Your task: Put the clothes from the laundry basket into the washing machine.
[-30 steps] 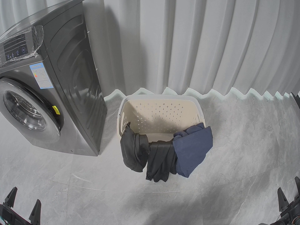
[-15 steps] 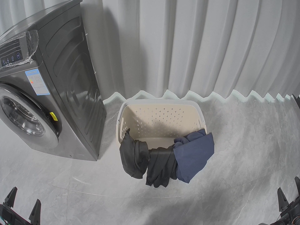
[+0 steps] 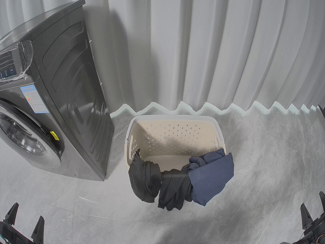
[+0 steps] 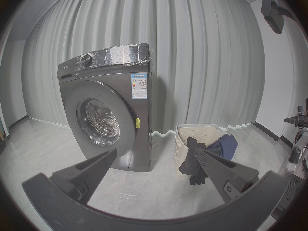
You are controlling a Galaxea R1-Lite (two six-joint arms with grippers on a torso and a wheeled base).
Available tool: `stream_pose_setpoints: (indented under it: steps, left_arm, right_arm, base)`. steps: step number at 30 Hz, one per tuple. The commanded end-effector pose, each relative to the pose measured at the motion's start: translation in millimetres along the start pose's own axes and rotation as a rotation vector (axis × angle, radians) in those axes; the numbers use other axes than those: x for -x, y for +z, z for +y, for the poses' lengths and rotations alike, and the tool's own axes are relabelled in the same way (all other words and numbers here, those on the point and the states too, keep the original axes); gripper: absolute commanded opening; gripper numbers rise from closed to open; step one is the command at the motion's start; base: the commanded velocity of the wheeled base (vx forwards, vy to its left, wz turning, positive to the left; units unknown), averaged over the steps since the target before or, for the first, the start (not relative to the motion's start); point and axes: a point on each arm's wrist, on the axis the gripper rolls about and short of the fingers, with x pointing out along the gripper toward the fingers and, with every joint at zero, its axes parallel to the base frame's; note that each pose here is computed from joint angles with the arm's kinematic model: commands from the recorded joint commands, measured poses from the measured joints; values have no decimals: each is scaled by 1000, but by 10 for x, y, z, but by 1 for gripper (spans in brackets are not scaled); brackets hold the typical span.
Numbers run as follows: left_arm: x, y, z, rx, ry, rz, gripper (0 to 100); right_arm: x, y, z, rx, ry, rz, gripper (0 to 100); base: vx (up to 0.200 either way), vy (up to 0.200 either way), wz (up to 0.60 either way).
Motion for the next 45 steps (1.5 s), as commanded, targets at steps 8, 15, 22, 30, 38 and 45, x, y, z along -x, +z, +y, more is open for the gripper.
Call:
stream_pose_setpoints:
  steps: [8, 15, 22, 30, 38, 45]
  left_arm:
    - [2, -49, 1, 3, 2, -1, 100]
    - [2, -49, 0, 3, 1, -1, 100]
    - [2, -49, 1, 3, 2, -1, 100]
    - [2, -48, 1, 3, 2, -2, 100]
    - [2, -48, 1, 3, 2, -2, 100]
    - [2, -48, 1, 5, 2, -2, 100]
  right_arm:
    - [0, -49, 0, 1, 0, 0, 100]
    - [0, -49, 0, 1, 2, 0, 100]
    - [0, -49, 0, 1, 0, 0, 100]
    - [0, -49, 0, 1, 0, 0, 100]
    - [0, -49, 0, 1, 2, 0, 100]
    - [0, -49, 0, 1, 0, 0, 100]
  base:
    - [75, 0, 0]
    - [171, 0, 0]
    - [0, 0, 0]
    - [0, -150, 0]
    - [0, 0, 0]
    - [29, 0, 0]
